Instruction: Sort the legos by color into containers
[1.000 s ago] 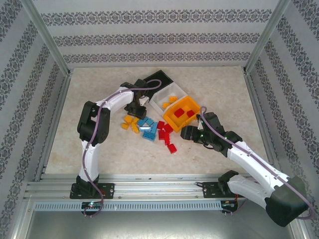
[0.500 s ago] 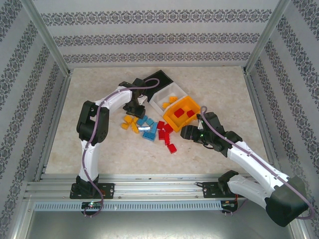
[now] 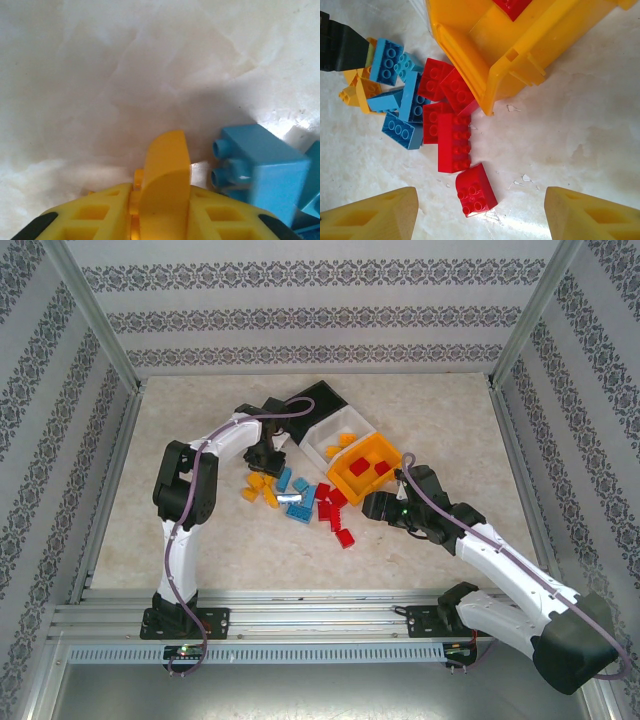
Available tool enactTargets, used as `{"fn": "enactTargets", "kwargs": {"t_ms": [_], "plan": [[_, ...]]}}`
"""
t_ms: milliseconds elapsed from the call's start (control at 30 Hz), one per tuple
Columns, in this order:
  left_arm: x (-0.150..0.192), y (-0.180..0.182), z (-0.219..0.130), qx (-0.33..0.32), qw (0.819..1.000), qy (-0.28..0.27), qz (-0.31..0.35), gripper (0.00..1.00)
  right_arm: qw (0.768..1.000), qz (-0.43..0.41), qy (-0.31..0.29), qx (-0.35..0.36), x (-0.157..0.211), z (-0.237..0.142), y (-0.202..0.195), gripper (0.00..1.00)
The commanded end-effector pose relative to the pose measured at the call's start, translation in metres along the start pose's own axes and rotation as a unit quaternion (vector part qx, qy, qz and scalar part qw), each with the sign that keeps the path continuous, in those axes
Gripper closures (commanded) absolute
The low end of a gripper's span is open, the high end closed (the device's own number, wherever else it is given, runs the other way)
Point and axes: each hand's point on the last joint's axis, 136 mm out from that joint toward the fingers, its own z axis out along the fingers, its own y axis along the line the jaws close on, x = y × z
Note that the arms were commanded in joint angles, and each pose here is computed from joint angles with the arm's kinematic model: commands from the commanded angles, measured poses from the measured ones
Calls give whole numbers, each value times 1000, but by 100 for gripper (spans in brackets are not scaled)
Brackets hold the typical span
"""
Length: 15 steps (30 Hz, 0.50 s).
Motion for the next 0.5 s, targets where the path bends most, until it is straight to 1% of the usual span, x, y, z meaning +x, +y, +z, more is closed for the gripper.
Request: {"fn": "enactTargets", "kwargs": {"t_ms": [0, 133, 233, 333, 467], "plan": [[12, 4, 14, 2, 999, 30, -10, 77, 1000, -8, -10, -1, -5, -1, 5, 32], [9, 4, 7, 2, 1000, 22, -13, 82, 1000, -10, -11, 1, -5, -1, 3, 32], [3, 5, -7, 5, 1000, 7, -20, 82, 1000, -11, -12, 0, -5, -1, 4, 32], [-5, 4, -27, 11, 999, -19, -31, 82, 1000, -13, -15, 2, -6, -2, 4, 32], [-23, -1, -65, 33, 996, -72, -51, 82, 1000, -15, -22, 5, -8, -6, 2, 32]]}}
